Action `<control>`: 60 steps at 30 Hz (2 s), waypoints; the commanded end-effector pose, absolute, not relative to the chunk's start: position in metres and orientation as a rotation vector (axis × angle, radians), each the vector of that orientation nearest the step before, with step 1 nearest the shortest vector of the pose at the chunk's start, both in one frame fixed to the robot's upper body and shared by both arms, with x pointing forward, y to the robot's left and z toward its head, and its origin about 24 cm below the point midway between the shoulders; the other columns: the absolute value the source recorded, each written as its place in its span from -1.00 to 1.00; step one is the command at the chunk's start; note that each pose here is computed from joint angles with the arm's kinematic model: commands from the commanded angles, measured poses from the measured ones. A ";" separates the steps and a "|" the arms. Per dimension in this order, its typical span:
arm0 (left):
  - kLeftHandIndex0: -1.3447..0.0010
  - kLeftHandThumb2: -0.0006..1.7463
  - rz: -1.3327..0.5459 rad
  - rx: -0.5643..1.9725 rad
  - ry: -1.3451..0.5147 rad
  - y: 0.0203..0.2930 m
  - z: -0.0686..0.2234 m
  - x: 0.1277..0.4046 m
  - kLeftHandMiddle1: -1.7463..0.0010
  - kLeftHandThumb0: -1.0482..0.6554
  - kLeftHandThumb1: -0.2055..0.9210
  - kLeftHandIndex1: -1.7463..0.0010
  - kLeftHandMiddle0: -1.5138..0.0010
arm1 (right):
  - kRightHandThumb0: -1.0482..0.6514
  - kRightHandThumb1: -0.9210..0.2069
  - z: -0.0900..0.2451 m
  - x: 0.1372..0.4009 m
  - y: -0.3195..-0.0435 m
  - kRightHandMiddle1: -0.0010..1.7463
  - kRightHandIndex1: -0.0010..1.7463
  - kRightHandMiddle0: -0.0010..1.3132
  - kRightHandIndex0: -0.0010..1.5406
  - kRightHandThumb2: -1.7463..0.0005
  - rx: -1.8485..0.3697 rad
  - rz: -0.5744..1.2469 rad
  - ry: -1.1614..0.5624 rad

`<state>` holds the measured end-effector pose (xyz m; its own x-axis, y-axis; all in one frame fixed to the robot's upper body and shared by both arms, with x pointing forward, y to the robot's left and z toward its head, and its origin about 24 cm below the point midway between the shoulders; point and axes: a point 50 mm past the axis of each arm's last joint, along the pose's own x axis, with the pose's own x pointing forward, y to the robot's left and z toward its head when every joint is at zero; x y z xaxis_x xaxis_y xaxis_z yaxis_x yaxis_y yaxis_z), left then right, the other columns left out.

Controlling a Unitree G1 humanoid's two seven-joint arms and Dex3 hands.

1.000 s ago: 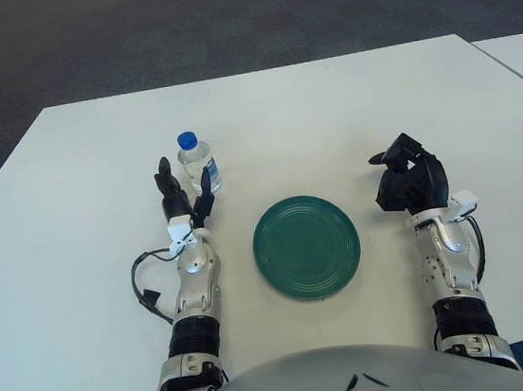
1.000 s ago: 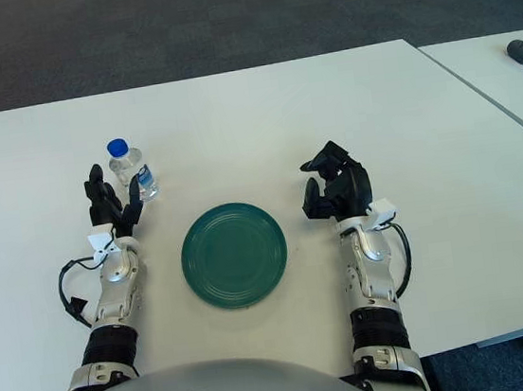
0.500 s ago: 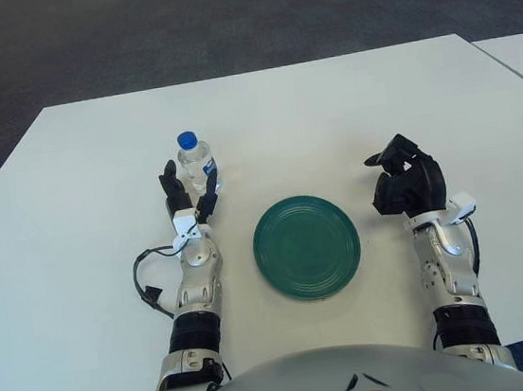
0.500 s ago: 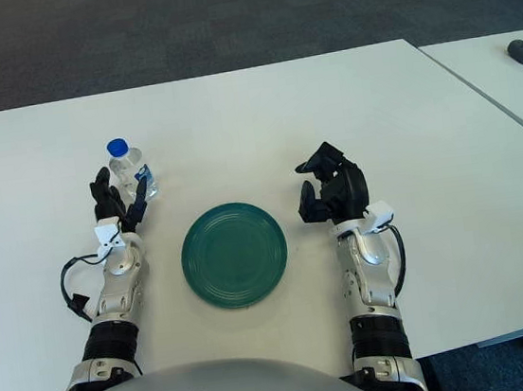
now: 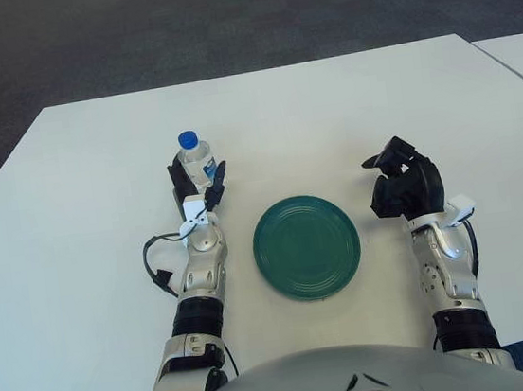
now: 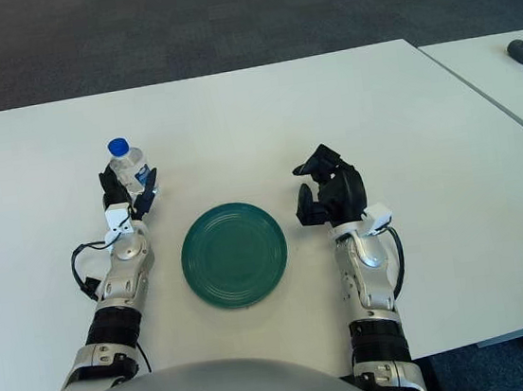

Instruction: Put the bottle into the plate.

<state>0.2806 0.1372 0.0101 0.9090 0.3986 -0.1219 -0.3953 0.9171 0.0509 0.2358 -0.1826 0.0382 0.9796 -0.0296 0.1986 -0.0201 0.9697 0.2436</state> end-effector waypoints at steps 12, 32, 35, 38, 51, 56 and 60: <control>1.00 -0.86 0.404 0.167 0.191 0.128 0.011 0.301 1.00 -0.99 1.00 0.41 0.73 | 0.22 0.66 0.046 0.230 -0.171 0.57 1.00 0.33 0.03 -0.80 0.286 0.066 -0.244; 1.00 -0.83 0.406 0.157 0.191 0.126 0.015 0.315 0.99 -0.99 1.00 0.37 0.71 | 0.22 0.70 0.043 0.223 -0.167 0.57 1.00 0.35 0.05 -0.82 0.278 0.118 -0.242; 1.00 -0.83 0.409 0.157 0.192 0.126 0.015 0.317 0.98 -0.99 1.00 0.35 0.69 | 0.22 0.70 0.043 0.222 -0.166 0.57 1.00 0.36 0.06 -0.83 0.277 0.116 -0.241; 1.00 -0.83 0.412 0.161 0.194 0.126 0.014 0.319 0.98 -0.99 1.00 0.34 0.68 | 0.22 0.70 0.043 0.221 -0.166 0.57 1.00 0.37 0.05 -0.83 0.276 0.114 -0.238; 1.00 -0.84 0.439 0.166 0.191 0.128 0.016 0.329 0.95 -0.96 1.00 0.19 0.58 | 0.22 0.75 0.043 0.217 -0.165 0.58 1.00 0.42 0.04 -0.86 0.254 0.112 -0.219; 1.00 -0.88 0.454 0.166 0.189 0.128 0.016 0.331 0.37 -0.92 0.99 -0.26 0.63 | 0.22 0.75 0.044 0.216 -0.165 0.57 1.00 0.42 0.04 -0.86 0.254 0.111 -0.220; 0.93 -0.95 0.475 0.158 0.174 0.128 0.016 0.333 -0.69 -0.84 0.94 -0.82 0.57 | 0.22 0.75 0.046 0.214 -0.164 0.58 1.00 0.40 0.06 -0.86 0.257 0.110 -0.232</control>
